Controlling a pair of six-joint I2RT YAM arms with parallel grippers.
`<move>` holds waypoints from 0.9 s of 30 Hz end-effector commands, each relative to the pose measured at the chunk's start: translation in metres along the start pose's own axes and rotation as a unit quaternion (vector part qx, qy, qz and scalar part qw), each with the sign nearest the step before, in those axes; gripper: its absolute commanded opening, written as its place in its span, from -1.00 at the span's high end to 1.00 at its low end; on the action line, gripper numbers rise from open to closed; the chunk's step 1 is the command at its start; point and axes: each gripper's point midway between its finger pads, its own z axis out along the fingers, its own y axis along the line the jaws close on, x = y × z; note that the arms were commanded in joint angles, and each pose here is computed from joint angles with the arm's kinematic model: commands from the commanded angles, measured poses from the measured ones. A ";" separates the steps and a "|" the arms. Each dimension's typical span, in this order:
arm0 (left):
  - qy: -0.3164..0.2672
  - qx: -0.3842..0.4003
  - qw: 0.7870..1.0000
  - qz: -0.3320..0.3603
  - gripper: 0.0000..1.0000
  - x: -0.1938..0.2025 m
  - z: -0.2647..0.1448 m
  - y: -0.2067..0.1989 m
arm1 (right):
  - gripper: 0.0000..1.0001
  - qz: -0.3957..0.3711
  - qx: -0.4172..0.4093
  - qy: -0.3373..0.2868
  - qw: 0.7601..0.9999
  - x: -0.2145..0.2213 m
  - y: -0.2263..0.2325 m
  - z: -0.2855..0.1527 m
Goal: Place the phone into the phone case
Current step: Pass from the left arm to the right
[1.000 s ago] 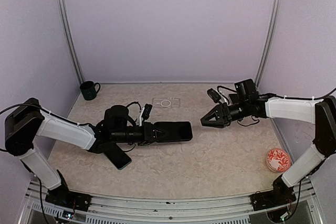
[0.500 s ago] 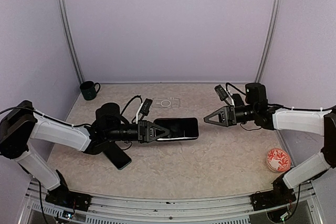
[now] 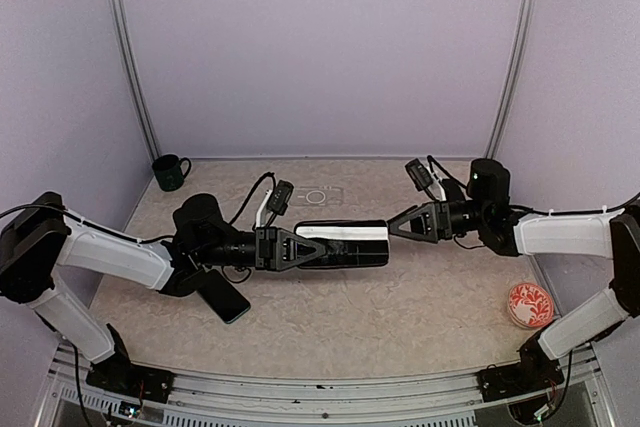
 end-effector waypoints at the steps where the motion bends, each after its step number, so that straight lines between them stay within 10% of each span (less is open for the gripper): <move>1: -0.023 0.074 0.996 0.051 0.96 -0.017 -0.002 -0.042 | -0.39 -0.019 -0.044 0.014 0.999 0.007 0.018 0.010; 27: -0.030 0.079 0.995 0.046 0.96 -0.012 -0.007 -0.042 | -0.34 -0.048 -0.095 0.021 0.994 0.018 0.057 0.006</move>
